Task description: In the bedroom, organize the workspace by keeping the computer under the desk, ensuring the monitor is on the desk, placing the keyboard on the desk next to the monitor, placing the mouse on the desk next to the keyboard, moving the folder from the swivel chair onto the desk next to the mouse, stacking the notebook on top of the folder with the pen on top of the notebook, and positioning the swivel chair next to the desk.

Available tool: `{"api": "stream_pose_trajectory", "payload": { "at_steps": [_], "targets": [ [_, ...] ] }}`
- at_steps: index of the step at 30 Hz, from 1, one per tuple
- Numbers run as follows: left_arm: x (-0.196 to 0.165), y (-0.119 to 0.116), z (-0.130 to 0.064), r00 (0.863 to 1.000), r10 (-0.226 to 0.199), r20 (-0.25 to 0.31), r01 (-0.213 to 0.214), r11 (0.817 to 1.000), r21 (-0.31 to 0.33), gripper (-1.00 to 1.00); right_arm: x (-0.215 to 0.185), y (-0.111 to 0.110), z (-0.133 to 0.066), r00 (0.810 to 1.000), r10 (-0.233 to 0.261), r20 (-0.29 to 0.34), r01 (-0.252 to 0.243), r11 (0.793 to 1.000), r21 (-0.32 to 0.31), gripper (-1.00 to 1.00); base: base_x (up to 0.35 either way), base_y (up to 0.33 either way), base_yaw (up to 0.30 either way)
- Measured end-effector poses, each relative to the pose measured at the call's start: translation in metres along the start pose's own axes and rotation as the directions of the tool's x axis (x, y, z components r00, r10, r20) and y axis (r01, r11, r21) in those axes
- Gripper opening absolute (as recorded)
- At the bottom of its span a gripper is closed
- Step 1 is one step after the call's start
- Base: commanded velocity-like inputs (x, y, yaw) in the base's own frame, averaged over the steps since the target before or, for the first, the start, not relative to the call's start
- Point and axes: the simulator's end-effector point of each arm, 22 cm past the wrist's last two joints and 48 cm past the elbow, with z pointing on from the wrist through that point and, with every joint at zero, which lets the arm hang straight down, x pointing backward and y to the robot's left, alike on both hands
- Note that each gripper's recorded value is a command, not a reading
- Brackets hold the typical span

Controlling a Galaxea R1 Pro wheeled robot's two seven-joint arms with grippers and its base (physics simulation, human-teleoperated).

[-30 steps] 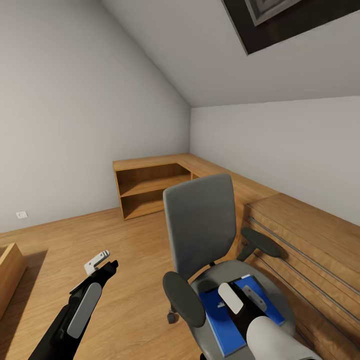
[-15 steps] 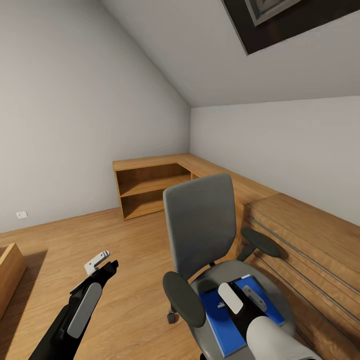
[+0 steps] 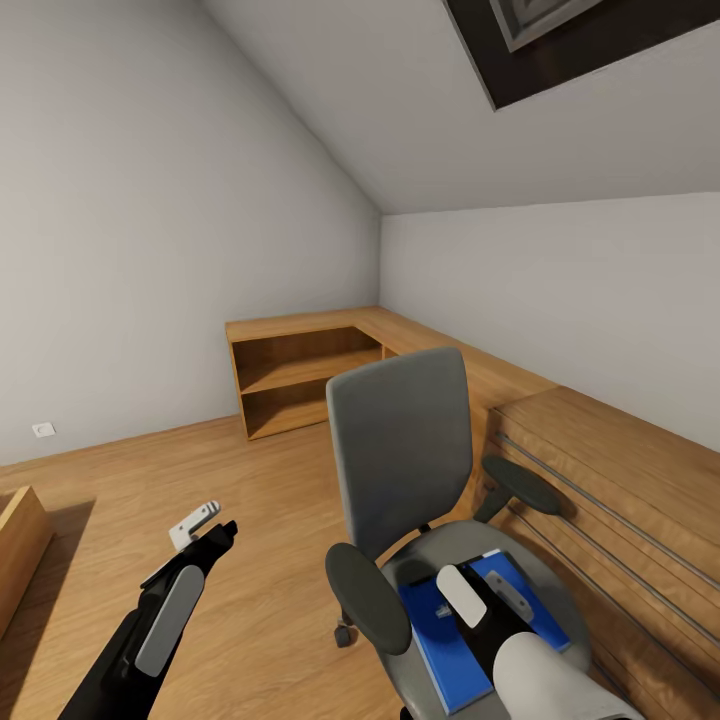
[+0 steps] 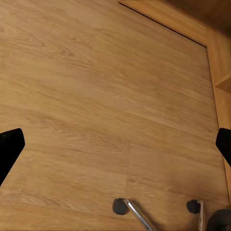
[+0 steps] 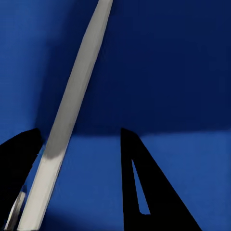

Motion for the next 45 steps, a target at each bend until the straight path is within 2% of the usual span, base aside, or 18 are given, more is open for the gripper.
{"api": "stream_pose_trajectory", "payload": {
  "at_steps": [12, 37, 45],
  "targets": [
    [0.001, 0.000, 0.000, 1.000, 0.000, -0.001, 0.000, 1.000, 0.000, 1.00, 0.001, 0.003, -0.001, 1.000, 0.019, -0.017, -0.019, 1.000, -0.012, -1.00, 0.000, 0.000, 0.000],
    [0.000, -0.001, 0.000, 1.000, 0.003, 0.002, -0.003, 1.000, 0.001, 1.00, 0.001, 0.005, -0.001, 1.000, 0.021, -0.017, -0.021, 1.000, -0.021, -1.00, 0.000, 0.000, 0.000],
    [-0.010, -0.005, -0.008, 1.000, 0.009, 0.002, -0.009, 1.000, -0.003, 1.00, -0.003, 0.004, -0.012, 0.999, 0.028, -0.034, -0.028, 1.000, -0.013, -1.00, 0.000, 0.000, 0.000]
  ]
}}
